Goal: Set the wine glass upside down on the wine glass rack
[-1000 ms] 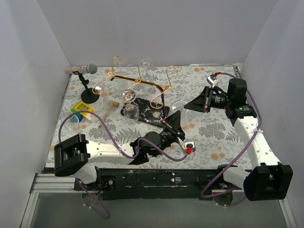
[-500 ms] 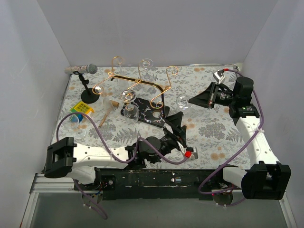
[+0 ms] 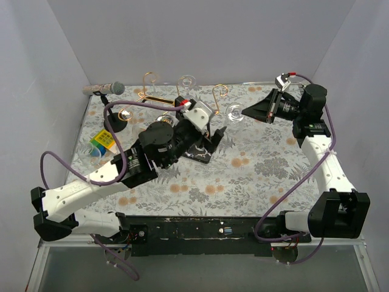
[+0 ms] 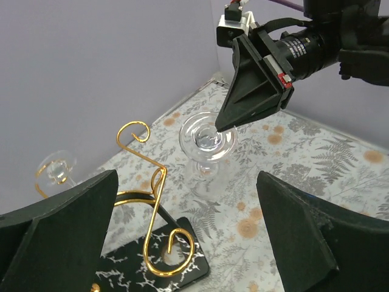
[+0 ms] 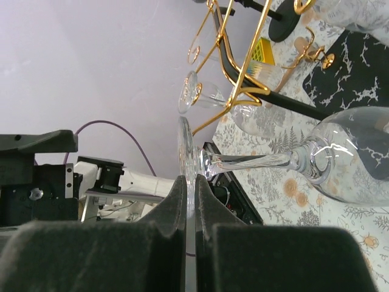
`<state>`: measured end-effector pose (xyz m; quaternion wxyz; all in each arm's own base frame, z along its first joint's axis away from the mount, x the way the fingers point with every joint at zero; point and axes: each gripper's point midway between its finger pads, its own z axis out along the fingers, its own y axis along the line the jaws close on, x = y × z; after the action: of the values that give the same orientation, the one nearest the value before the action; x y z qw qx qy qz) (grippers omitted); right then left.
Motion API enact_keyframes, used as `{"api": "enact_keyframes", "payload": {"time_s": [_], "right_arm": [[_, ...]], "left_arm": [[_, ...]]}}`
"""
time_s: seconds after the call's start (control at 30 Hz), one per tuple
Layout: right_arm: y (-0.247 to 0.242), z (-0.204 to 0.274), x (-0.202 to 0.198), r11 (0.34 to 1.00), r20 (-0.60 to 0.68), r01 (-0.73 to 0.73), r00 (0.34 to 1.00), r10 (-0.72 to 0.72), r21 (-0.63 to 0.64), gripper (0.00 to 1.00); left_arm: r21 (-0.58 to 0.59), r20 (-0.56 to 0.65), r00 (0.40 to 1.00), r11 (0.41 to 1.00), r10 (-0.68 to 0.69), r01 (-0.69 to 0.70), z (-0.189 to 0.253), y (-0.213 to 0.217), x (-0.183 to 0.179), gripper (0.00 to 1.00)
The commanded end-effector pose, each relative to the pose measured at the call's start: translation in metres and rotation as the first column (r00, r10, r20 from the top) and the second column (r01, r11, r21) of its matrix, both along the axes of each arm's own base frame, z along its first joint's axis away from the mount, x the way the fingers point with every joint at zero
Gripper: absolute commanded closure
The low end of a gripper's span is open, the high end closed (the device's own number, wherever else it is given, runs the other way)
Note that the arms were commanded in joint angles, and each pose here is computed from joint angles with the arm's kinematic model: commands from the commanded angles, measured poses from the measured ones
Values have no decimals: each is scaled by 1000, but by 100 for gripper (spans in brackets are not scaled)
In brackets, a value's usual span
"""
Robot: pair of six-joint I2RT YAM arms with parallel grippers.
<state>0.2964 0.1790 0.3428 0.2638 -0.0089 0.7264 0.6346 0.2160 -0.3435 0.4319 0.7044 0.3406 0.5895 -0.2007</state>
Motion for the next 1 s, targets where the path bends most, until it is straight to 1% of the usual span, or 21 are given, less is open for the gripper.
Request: {"api": "enact_keyframes", "payload": {"time_s": [0.0, 0.1, 0.3, 0.6, 0.97], "right_arm": [[0, 40, 12, 1000, 120, 5, 993, -8, 30, 99], [2, 39, 21, 999, 102, 11, 995, -15, 36, 99], [16, 47, 37, 999, 118, -2, 993, -3, 40, 99], [49, 53, 62, 998, 119, -34, 992, 28, 47, 99], [66, 62, 99, 997, 149, -31, 989, 21, 69, 99]], "left_arm": [[-123, -220, 972, 991, -84, 58, 0, 14, -18, 2], [-159, -229, 971, 987, -74, 38, 7, 24, -20, 2], [-217, -250, 967, 976, -50, -5, 9, 44, -23, 2], [-316, -284, 958, 947, -38, -56, 10, 76, -31, 2], [-347, -309, 951, 931, 2, -115, 9, 104, -35, 2]]}}
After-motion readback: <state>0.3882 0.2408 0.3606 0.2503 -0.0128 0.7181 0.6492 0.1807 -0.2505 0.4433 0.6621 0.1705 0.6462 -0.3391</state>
